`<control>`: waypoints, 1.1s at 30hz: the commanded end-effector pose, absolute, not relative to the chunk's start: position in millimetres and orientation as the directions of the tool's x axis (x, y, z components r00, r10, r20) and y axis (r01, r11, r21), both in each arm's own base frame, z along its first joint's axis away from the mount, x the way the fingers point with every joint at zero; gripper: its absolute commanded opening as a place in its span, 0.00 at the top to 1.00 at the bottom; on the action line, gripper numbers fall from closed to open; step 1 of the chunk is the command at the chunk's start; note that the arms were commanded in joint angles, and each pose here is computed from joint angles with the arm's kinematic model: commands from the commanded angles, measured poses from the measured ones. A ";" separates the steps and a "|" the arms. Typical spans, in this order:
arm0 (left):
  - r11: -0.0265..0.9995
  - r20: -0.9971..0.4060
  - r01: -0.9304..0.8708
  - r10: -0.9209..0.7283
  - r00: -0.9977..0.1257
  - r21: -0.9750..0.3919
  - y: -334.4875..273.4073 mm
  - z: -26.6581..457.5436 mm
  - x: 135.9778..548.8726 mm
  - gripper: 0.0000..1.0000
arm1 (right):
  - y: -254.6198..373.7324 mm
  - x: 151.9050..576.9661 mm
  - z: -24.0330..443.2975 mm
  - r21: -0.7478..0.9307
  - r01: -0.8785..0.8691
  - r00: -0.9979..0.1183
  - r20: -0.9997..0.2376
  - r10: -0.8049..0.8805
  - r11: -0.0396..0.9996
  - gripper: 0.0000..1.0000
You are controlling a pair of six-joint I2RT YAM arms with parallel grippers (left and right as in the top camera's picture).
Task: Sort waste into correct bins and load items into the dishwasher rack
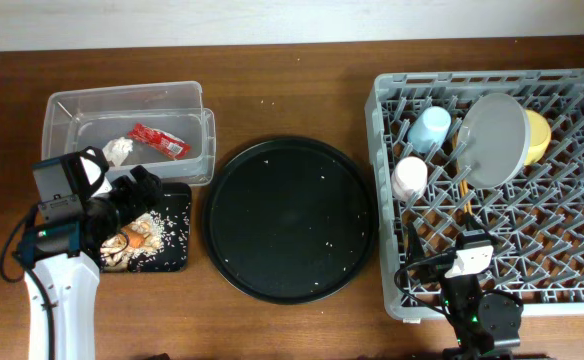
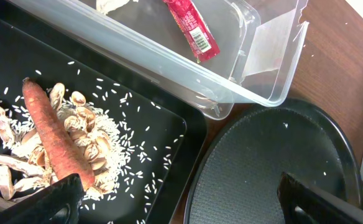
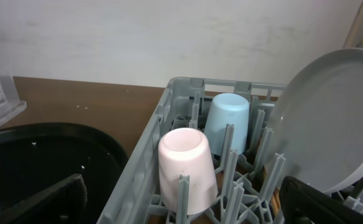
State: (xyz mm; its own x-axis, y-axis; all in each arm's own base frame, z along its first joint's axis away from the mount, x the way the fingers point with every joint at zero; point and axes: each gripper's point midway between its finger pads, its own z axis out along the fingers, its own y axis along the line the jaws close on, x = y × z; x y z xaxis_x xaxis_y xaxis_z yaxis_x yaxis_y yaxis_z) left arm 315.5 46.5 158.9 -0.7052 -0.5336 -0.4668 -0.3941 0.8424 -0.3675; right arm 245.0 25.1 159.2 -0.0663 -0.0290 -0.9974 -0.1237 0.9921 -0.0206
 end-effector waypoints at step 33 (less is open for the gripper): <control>0.909 -0.559 -0.360 -0.414 -0.718 -0.211 16.5 42.8 182.2 0.01 | 21.3 245.2 156.6 -0.013 -0.103 -0.073 -0.997 -0.021 0.995 0.02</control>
State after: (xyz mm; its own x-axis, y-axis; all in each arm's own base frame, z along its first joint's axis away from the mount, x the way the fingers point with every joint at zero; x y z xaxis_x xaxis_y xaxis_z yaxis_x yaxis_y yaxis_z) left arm 183.4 13.6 52.1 -0.7364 -0.4137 -0.5354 -0.3525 0.9100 -0.2184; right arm 245.1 23.8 159.3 -0.0665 -0.0290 -0.9974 -0.1162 0.9930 -0.0211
